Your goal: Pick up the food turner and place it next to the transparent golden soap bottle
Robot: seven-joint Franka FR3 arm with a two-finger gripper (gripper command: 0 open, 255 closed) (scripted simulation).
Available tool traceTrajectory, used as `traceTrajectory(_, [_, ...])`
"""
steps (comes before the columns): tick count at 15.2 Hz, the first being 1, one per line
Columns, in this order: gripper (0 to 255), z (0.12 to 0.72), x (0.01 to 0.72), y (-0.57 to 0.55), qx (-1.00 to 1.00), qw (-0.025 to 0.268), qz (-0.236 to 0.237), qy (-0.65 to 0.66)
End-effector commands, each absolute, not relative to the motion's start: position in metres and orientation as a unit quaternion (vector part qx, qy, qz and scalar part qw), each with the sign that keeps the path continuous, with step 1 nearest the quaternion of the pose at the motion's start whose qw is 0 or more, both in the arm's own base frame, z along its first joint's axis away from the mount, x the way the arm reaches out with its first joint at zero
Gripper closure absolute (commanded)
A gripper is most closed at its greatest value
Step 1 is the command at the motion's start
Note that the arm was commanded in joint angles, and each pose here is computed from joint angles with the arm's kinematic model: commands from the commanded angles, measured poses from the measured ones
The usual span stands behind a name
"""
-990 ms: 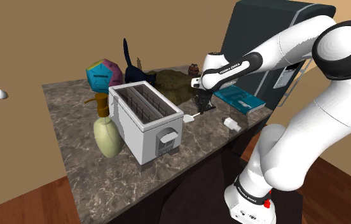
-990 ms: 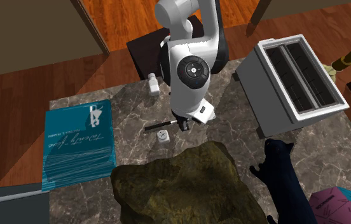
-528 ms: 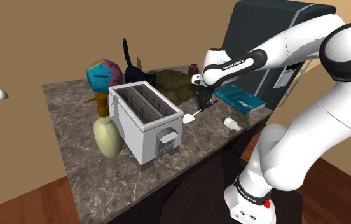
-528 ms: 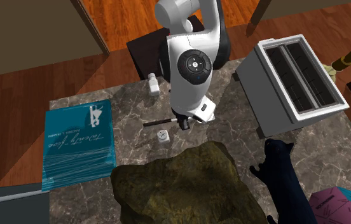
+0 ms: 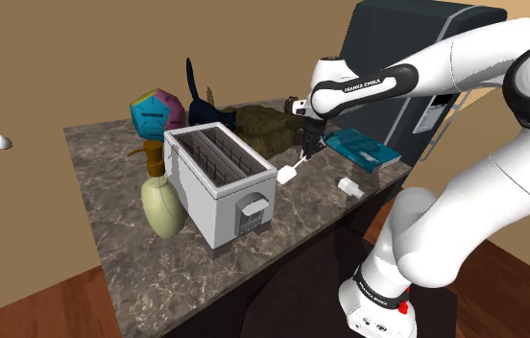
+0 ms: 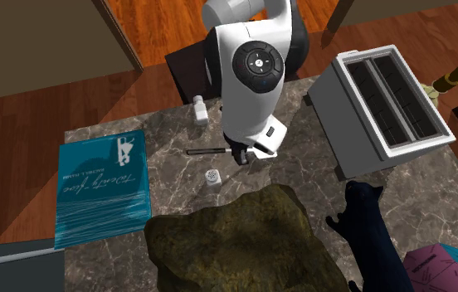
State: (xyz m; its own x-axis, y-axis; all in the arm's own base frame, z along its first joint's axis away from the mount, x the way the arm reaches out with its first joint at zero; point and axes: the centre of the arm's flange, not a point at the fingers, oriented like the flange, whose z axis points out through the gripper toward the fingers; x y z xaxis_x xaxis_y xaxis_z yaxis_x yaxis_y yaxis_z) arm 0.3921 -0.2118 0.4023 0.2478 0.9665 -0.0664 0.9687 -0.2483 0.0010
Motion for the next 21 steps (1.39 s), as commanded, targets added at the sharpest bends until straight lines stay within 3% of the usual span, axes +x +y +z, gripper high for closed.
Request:
traceTrajectory(1, [255,0.412,0.392,-0.213,0.790,0.021,-0.026,0.613])
traceTrajectory(21, [255,0.518,0.392,-0.213,0.790,0.021,-0.026,0.613])
